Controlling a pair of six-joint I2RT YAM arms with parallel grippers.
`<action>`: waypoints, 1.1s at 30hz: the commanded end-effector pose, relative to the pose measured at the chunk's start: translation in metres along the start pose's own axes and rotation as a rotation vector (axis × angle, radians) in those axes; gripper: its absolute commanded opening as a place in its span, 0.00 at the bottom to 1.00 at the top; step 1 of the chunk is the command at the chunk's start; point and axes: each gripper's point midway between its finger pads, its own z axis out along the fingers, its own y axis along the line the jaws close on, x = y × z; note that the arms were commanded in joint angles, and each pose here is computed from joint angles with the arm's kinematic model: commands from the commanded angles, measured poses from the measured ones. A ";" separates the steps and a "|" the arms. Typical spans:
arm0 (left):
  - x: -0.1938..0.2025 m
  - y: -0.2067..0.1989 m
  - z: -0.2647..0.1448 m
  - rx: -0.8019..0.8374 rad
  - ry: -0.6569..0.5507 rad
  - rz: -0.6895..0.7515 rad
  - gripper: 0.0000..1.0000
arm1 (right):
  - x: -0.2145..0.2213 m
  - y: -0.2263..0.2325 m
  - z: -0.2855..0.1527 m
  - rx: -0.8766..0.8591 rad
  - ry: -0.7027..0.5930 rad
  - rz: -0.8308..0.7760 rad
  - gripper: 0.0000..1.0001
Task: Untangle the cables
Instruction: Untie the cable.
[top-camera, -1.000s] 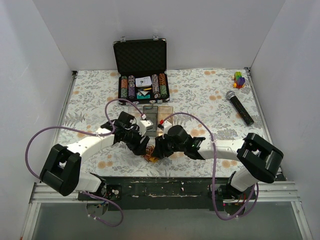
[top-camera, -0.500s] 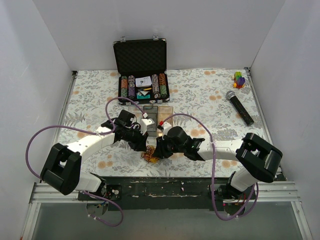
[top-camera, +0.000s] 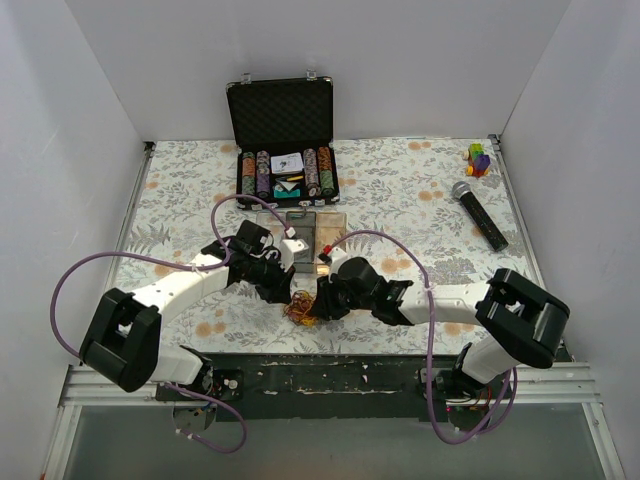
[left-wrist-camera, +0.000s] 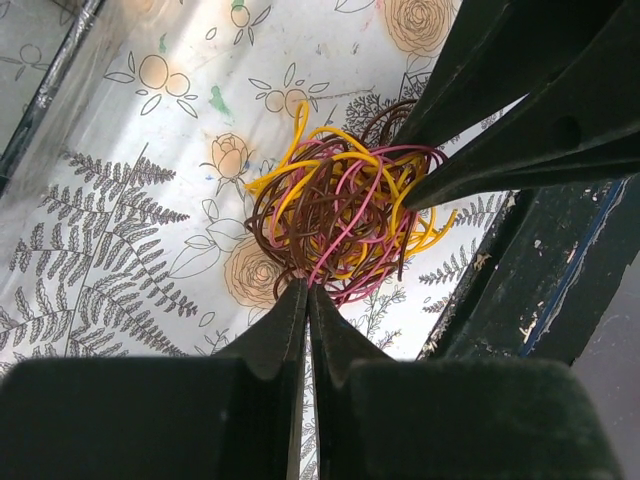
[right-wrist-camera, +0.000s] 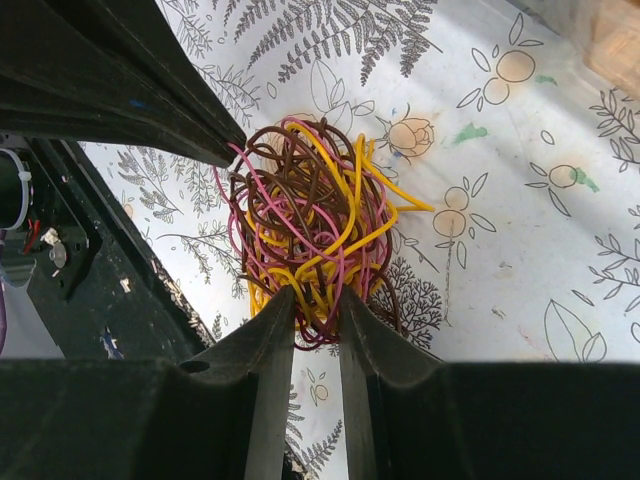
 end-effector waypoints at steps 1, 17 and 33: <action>-0.028 0.003 -0.016 -0.042 -0.061 0.042 0.00 | 0.004 -0.009 -0.005 0.040 -0.009 0.005 0.30; -0.096 -0.041 -0.131 -0.155 -0.169 0.111 0.00 | 0.025 -0.046 -0.013 0.211 0.009 0.025 0.19; -0.161 -0.072 -0.185 -0.159 -0.321 0.137 0.00 | 0.002 -0.055 -0.070 0.313 -0.100 -0.035 0.19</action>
